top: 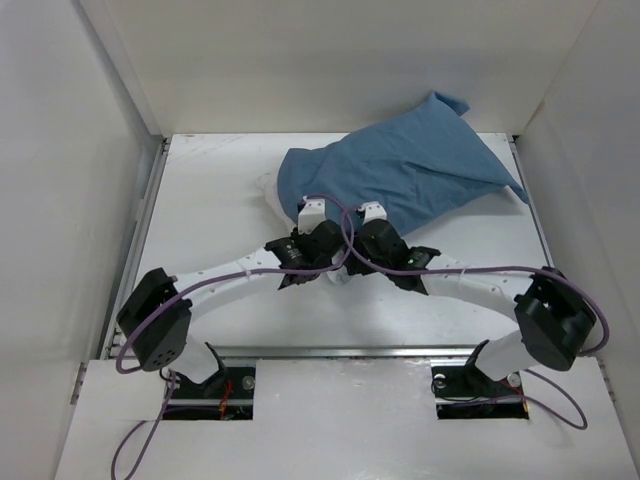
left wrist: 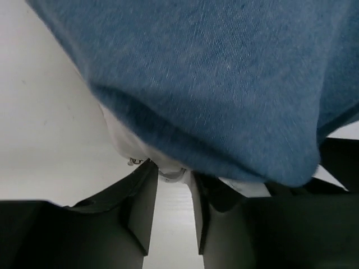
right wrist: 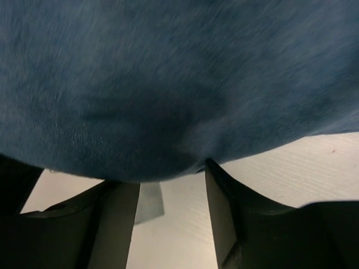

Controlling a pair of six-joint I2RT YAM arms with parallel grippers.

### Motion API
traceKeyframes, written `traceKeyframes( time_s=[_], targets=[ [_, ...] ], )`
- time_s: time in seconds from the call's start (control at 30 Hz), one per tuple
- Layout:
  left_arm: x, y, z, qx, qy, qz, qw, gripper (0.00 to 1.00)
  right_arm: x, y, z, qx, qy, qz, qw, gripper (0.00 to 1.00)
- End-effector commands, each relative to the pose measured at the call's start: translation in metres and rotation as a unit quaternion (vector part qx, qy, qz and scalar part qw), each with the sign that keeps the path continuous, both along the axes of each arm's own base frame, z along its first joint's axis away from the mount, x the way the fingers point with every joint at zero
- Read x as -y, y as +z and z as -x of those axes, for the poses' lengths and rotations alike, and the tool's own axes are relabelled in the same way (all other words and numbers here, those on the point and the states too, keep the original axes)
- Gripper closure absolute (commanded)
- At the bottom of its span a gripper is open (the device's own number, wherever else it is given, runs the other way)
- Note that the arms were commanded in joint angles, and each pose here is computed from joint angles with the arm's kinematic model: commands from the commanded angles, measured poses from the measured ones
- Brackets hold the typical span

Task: Put the pillow into the pillowcase

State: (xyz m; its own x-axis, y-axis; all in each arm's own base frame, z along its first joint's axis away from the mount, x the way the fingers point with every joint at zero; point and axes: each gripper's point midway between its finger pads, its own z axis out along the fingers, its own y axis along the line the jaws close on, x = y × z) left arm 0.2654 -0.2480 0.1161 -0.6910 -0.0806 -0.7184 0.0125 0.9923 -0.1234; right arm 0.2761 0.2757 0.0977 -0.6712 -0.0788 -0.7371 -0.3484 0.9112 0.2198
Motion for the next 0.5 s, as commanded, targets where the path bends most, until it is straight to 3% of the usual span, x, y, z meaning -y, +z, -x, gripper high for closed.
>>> traceKeyframes(
  time_s=[0.0, 0.07, 0.13, 0.2, 0.23, 0.37, 0.43, 0.47],
  targets=[
    [0.002, 0.018, -0.026, 0.039, 0.02, 0.002, 0.999, 0.75, -0.013, 0.049, -0.04, 0.087, -0.064, -0.055, 0.993, 0.46],
    [0.006, 0.017, -0.03, 0.038, 0.015, 0.013, 0.999, 0.83, -0.017, 0.048, -0.047, 0.096, -0.068, -0.061, 0.991, 0.46],
    [0.01, 0.02, -0.031, 0.045, -0.001, 0.016, 0.999, 0.86, -0.021, 0.052, -0.053, 0.104, -0.071, -0.059, 0.99, 0.66],
    [0.013, 0.025, -0.035, 0.054, -0.006, 0.032, 0.998, 0.87, -0.027, 0.05, -0.049, 0.092, -0.048, -0.055, 0.993, 0.94],
    [0.016, 0.026, -0.035, 0.056, -0.019, 0.029, 0.998, 0.89, -0.039, 0.053, -0.037, 0.079, -0.007, -0.063, 0.995, 1.0],
    [0.024, 0.038, -0.043, 0.076, -0.034, 0.049, 0.995, 0.9, -0.054, 0.075, 0.03, 0.045, 0.155, -0.081, 0.984, 1.0],
    [0.033, 0.044, -0.044, 0.083, -0.046, 0.066, 0.993, 0.92, -0.048, 0.087, 0.071, 0.029, 0.237, -0.093, 0.967, 1.0],
    [0.036, 0.045, -0.044, 0.084, -0.055, 0.069, 0.993, 0.92, -0.052, 0.085, 0.102, 0.003, 0.3, -0.114, 0.947, 1.0]
  ],
)
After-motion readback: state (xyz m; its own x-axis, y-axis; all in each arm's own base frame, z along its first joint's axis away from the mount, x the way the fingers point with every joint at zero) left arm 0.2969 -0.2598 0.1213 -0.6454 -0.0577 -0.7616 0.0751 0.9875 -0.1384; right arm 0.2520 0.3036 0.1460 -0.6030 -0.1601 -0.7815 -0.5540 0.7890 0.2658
